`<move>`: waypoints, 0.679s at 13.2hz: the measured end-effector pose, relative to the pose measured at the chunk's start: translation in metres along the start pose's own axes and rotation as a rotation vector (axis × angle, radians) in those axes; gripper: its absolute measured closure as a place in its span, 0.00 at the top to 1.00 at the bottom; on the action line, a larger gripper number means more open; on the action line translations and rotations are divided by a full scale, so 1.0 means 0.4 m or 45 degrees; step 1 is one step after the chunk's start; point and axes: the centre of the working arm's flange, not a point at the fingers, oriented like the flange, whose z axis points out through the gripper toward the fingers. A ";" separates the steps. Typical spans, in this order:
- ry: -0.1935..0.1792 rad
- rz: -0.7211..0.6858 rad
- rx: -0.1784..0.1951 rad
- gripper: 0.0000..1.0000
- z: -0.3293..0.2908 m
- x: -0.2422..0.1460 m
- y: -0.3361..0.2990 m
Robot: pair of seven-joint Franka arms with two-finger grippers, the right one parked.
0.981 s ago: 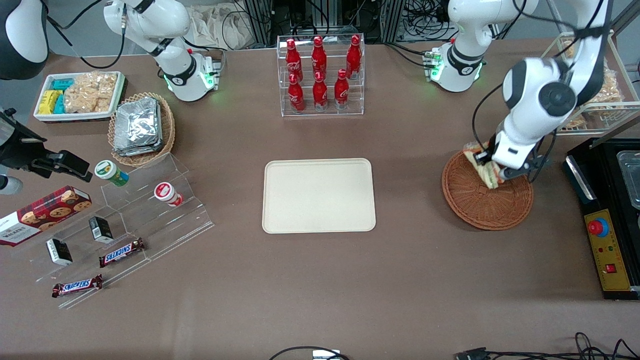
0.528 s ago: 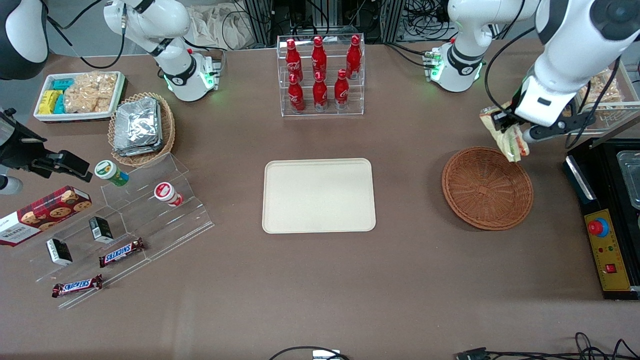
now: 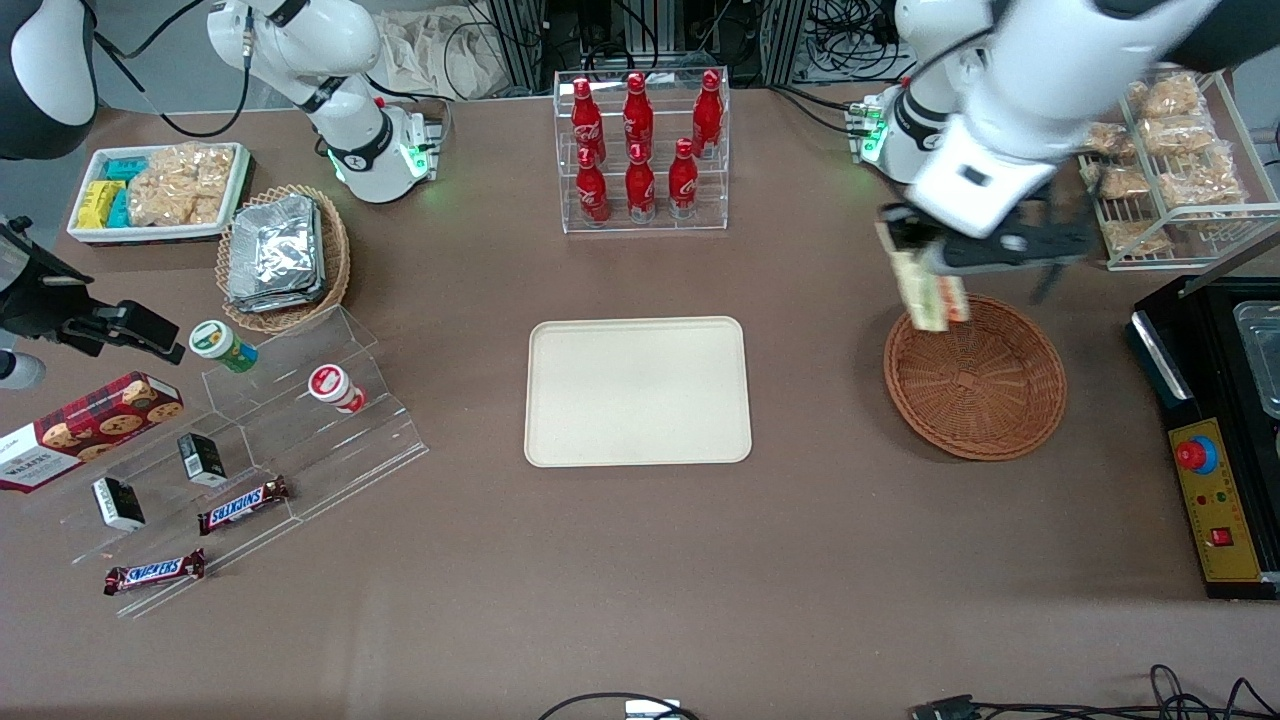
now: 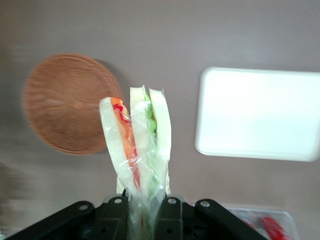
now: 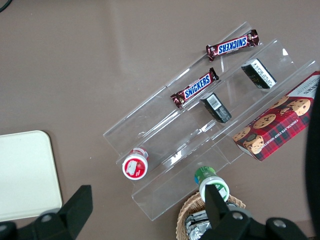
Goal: Place sandwich from basket to tray
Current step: 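Carry the held sandwich with the left gripper over the cream tray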
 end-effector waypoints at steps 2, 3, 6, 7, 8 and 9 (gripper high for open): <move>-0.030 0.015 -0.030 0.16 0.012 -0.083 0.175; -0.044 0.029 -0.036 0.16 0.024 -0.112 0.227; -0.042 0.070 -0.022 0.16 0.099 -0.091 0.275; -0.038 0.075 -0.025 0.16 0.155 -0.070 0.286; -0.027 0.085 -0.026 0.16 0.224 -0.056 0.301; -0.006 0.105 -0.024 0.16 0.303 -0.049 0.316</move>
